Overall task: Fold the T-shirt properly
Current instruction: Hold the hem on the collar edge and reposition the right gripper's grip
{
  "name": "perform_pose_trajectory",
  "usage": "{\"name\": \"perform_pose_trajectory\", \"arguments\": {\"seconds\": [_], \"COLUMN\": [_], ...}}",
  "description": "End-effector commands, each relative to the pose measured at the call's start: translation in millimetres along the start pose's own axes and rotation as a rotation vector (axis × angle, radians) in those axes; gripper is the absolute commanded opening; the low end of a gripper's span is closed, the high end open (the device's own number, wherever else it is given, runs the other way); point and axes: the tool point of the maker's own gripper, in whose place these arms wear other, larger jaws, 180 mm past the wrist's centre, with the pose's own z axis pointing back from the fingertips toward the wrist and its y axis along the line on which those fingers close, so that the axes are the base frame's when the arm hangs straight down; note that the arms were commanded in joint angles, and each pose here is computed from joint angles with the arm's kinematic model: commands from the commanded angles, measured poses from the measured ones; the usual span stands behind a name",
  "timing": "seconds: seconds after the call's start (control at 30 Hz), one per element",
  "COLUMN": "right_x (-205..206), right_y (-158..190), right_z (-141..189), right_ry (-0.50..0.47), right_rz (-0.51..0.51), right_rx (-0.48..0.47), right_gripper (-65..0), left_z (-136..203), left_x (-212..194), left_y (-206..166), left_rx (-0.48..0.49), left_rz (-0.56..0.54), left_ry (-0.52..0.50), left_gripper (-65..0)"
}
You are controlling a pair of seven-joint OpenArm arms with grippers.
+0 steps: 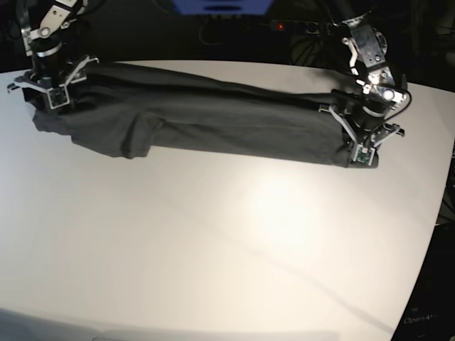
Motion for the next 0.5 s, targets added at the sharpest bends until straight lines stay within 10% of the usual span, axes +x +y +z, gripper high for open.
{"name": "perform_pose_trajectory", "arguments": {"seconds": [0.0, 0.47], "right_x": [8.7, 24.3], "right_y": [-7.9, 1.6], "right_z": [2.3, -4.9], "right_ry": [-0.038, -0.078], "right_rz": [0.007, 0.017], "right_rx": [-0.025, 0.005], "right_gripper": [-30.0, -30.2], "left_z": [10.3, 10.1], "left_x": [-70.0, -70.2], "left_y": [-0.1, -1.8], "left_rx": [0.010, 0.008], "left_rz": [-0.061, -0.059], "left_ry": [0.298, 0.300], "left_gripper": [-62.4, -62.4]}}
